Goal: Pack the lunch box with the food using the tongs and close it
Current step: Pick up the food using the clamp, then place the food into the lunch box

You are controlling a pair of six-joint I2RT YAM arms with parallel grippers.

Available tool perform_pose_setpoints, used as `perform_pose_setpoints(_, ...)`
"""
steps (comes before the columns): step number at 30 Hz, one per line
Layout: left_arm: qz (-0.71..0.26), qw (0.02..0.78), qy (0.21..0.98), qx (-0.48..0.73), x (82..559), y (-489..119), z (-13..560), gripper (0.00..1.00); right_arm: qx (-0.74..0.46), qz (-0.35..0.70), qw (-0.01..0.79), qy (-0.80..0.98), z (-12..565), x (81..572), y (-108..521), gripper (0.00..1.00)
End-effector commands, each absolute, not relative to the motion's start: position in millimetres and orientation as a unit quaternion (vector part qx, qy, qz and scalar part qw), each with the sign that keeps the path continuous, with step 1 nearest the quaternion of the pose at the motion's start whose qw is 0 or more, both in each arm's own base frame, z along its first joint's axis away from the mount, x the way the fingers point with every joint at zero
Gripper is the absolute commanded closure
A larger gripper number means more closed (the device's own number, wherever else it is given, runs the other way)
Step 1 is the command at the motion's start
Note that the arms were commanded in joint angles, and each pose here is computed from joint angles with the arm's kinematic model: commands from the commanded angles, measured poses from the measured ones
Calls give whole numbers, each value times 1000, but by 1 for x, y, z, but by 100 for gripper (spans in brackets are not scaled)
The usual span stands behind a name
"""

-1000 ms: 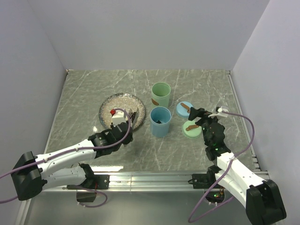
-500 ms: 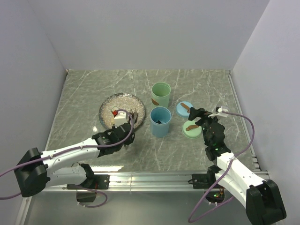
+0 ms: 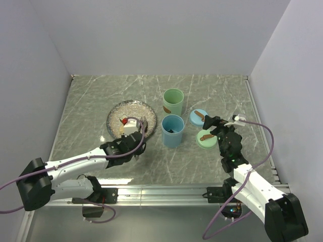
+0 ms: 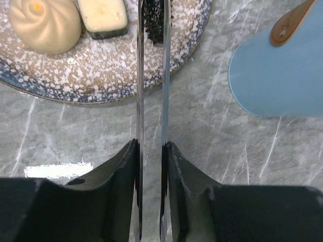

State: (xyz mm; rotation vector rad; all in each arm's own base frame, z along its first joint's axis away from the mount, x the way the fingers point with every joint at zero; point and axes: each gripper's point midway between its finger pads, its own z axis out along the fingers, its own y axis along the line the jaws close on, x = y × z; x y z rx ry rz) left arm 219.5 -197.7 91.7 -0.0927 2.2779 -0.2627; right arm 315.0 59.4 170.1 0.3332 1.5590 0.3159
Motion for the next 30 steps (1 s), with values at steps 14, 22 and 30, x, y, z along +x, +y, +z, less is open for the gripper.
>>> perform_pose_setpoints(14,-131,520,841,-65,256,-202,188,79,150,151,699,682,184,318,63,4)
perform_pose_setpoints(22,-166,569,803,-66,273,-209,245,79,149,150,699,684,183,319,63,4)
perform_pose_setpoints(30,-184,606,774,-26,290,-232,298,79,149,150,700,682,184,320,63,4)
